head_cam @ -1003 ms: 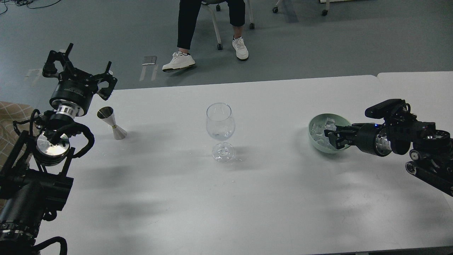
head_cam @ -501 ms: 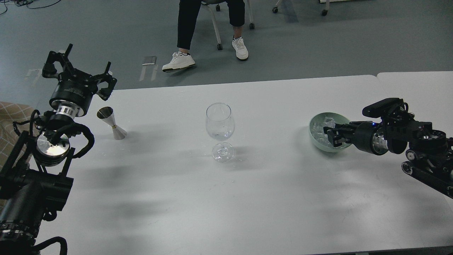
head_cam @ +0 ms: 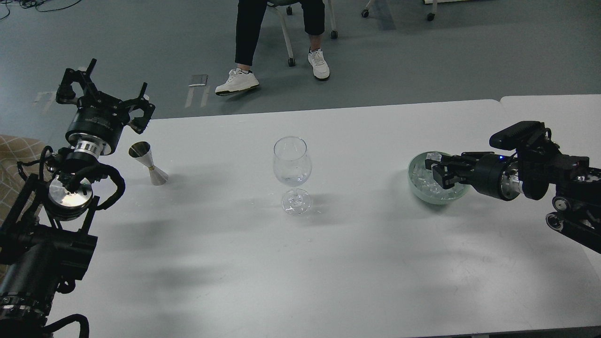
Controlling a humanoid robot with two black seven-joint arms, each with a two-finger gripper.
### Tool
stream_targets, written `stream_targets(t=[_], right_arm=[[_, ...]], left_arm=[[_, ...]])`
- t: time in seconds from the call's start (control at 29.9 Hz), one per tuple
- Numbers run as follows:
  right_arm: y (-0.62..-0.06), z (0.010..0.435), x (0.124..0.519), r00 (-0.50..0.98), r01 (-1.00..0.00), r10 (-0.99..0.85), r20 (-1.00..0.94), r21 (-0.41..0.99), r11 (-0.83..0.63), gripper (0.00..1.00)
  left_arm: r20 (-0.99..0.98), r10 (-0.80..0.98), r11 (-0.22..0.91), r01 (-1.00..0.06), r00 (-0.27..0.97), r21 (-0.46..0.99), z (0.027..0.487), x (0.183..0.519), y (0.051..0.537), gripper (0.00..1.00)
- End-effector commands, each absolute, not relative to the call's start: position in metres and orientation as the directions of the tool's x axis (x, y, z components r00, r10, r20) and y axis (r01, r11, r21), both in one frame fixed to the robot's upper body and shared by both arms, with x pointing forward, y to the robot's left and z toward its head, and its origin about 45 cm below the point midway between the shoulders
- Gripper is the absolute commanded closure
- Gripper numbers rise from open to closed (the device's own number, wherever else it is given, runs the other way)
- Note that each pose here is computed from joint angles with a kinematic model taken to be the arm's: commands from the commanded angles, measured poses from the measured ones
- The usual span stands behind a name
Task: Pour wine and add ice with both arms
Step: 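Reach the right gripper into the green bowl and grasp an ice cube, then carry the ice cube with the right gripper above the wine glass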
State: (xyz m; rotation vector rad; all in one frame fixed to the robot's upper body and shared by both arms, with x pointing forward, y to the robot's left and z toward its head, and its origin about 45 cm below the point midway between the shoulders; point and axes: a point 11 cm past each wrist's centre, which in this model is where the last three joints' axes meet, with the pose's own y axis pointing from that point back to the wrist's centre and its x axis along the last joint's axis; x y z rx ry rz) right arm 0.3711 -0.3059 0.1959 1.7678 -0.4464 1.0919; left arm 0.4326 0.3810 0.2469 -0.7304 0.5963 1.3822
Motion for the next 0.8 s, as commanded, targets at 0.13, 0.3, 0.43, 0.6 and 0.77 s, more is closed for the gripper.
stream_targets(t=[0.13,0.3,0.43,0.6,0.77], right_arm=[[-0.274,0.248,0.375,0.424,-0.723,0.105,0.9,0.406,-0.559,0.98],[-0.255,0.263,0.375,0.388,-0.711,0.087,0.918,0.358,-0.605,0.98],[-0.231,0.271,0.375,0.366,-0.693,0.051,0.929,0.309,-0.652,0.98],[-0.195,0.274,0.374,0.361,-0.655,0.001,0.933,0.254,-0.712,0.98],[-0.165,0.276,0.372,0.362,-0.616,-0.026,0.932,0.218,-0.757,0.98]], left_arm=[[-0.751,0.651,0.041,-0.993,0.11,-0.11,0.247,0.433,0.38,0.02],[-0.751,0.651,0.039,-0.993,0.109,-0.111,0.248,0.433,0.381,0.02],[-0.751,0.651,0.039,-0.993,0.109,-0.111,0.248,0.433,0.381,0.02],[-0.75,0.652,0.037,-0.993,0.11,-0.114,0.249,0.433,0.382,0.02],[-0.75,0.653,0.034,-0.993,0.107,-0.111,0.249,0.432,0.384,0.02]])
